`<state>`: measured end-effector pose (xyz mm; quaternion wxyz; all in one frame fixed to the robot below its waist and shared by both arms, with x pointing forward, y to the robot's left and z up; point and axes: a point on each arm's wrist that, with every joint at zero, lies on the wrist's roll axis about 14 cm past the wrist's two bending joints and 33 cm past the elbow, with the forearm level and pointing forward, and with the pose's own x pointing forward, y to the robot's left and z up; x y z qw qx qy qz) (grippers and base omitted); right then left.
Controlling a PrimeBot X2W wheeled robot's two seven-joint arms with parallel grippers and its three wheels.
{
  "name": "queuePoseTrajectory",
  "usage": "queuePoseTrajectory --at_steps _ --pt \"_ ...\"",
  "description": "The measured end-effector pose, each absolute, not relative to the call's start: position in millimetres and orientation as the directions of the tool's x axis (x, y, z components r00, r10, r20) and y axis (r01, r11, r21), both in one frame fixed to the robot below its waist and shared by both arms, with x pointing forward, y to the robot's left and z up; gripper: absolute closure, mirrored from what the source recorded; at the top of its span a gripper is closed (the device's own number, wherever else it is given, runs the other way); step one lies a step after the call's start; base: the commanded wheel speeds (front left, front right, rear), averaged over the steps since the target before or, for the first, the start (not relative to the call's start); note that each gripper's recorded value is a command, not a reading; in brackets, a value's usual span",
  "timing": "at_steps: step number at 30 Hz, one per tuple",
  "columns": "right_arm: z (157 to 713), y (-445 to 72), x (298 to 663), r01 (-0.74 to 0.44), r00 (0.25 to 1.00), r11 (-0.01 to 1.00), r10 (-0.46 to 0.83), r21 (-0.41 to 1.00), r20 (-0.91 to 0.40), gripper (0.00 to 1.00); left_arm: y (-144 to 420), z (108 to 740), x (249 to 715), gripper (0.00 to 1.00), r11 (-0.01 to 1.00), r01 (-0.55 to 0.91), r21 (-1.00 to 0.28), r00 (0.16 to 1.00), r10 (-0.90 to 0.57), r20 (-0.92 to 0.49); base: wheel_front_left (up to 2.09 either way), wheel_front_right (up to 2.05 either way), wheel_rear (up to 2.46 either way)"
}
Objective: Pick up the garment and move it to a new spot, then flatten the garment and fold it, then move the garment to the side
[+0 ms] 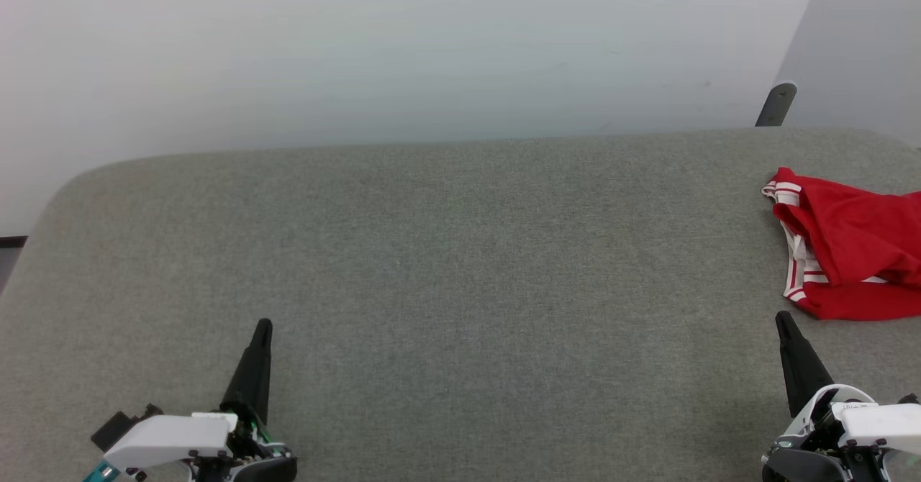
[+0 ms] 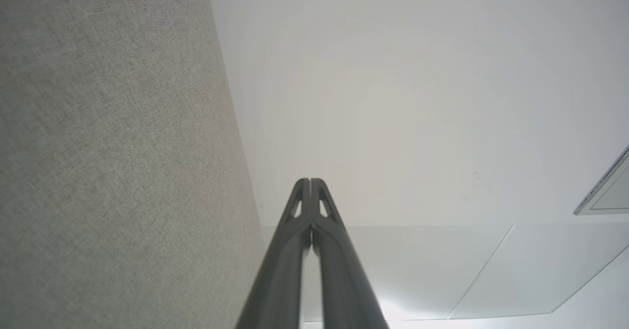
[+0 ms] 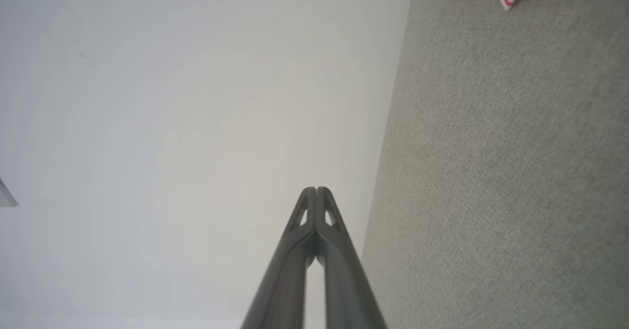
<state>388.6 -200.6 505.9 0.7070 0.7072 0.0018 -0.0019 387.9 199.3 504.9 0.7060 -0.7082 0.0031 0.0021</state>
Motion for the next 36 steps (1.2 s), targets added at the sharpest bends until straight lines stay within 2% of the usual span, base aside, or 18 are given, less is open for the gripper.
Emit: queuePoseTrajectory --at_steps 36 --pt "505.8 -200.5 388.6 0.005 1.000 0.000 0.000 1.000 -0.005 1.00 199.3 504.9 388.0 1.00 -0.003 -0.007 -1.000 1.000 -0.001 -0.007 0.00 0.00 0.00"
